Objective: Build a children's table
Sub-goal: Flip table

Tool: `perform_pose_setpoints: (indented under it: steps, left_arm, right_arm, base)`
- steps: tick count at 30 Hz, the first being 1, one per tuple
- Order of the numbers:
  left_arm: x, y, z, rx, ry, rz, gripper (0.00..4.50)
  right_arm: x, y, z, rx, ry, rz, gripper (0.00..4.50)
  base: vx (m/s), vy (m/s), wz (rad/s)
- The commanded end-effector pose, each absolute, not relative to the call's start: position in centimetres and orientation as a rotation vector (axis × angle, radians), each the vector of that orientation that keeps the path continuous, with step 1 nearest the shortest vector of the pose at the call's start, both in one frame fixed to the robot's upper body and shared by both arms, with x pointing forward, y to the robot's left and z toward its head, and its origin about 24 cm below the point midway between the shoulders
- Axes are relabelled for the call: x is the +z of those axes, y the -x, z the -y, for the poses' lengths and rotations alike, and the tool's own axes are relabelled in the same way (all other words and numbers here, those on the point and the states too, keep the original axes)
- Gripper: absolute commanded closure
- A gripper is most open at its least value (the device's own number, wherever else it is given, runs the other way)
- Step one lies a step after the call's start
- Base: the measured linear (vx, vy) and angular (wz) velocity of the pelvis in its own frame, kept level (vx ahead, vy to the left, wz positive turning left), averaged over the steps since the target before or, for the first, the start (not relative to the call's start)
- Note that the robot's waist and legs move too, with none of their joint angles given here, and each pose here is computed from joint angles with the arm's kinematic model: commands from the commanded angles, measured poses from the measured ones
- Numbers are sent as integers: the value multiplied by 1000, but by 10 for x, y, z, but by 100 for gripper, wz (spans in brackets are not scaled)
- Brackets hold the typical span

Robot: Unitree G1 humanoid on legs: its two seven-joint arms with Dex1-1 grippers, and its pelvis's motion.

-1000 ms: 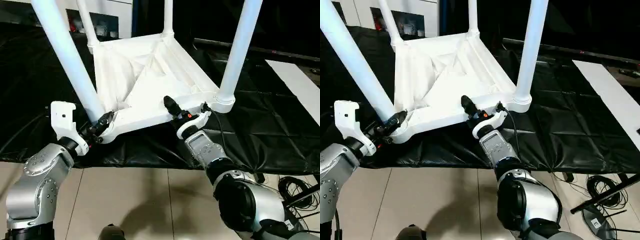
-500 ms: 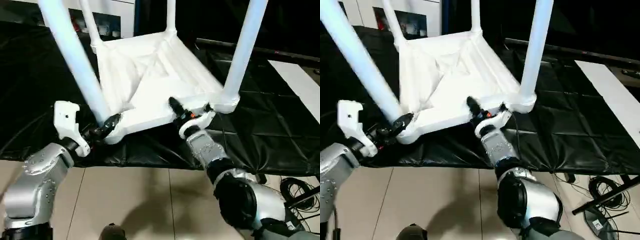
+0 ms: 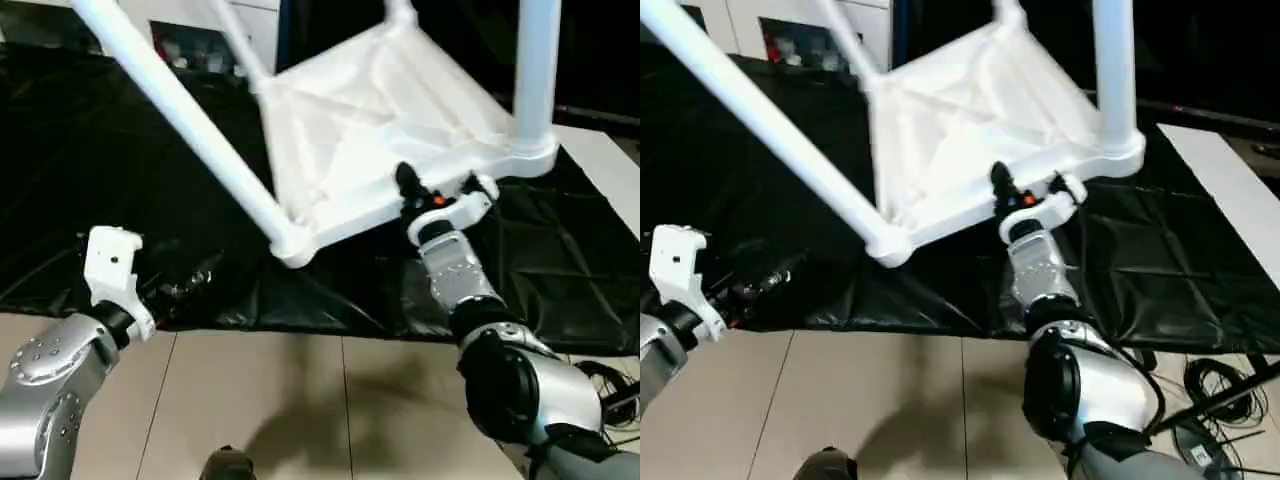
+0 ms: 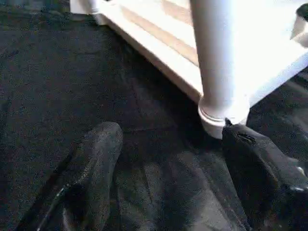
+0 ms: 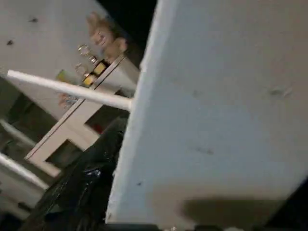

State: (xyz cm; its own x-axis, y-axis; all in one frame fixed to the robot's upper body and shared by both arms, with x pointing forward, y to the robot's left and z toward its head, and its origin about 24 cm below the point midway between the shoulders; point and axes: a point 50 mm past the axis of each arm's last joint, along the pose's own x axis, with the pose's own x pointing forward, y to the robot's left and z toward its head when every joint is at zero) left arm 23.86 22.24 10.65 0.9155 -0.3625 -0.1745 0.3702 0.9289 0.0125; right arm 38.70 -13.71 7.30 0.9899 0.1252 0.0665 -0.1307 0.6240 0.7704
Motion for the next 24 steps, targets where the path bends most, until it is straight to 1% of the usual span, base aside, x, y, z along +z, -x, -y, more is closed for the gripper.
perform_pose_setpoints:
  steps: [1,4,6,9,10,11,12,14,17,19,20,21,22,23,24]
  left_arm:
    - [117,-237,-215,-420,-102,-121,78]
    - [124,-236,-211,-448,-145,-84,78]
    - [136,-237,-208,-468,-199,-9,78]
    - [144,-238,-208,-459,-229,35,78]
    - [149,-240,-210,-445,-260,59,78]
    - [157,-244,-213,-415,-316,94,78]
    - [159,-245,-213,-408,-326,99,78]
    - [170,-251,-216,-388,-395,120,78]
    - [176,-254,-218,-382,-442,123,78]
    - [184,-259,-220,-369,-491,128,78]
    - [184,-259,-220,-369,-491,128,78]
    - [190,-263,-220,-360,-531,142,78]
    - [201,-269,-217,-374,-597,180,78]
    - [205,-271,-216,-378,-618,192,78]
    - [218,-276,-209,-398,-676,241,78]
  right_arm:
    - [96,-391,166,78,-690,117,243]
    - [101,-392,170,62,-594,130,243]
    - [106,-392,172,43,-502,134,243]
    - [109,-392,172,36,-454,135,243]
    - [111,-393,172,34,-419,135,243]
    - [115,-394,171,37,-350,131,243]
    - [116,-394,171,38,-331,130,243]
    - [121,-396,169,41,-245,117,243]
    - [123,-397,167,37,-189,106,243]
    - [125,-398,166,27,-122,97,243]
    - [125,-398,166,27,-122,97,244]
    - [128,-399,165,20,-91,97,245]
    - [132,-401,163,11,-29,97,245]
    - [133,-401,162,8,-10,98,246]
    - [137,-402,158,5,42,96,246]
  base:
    - [0,0,0]
    - [0,0,0]
    - [0,0,0]
    - [0,0,0]
    - [0,0,0]
    - [0,0,0]
    - [0,0,0]
    - [0,0,0]
    - [0,0,0]
    - [0,0,0]
    - [0,0,0]
    - [0,0,0]
    - [0,0,0]
    - [0,0,0]
    - [0,0,0]
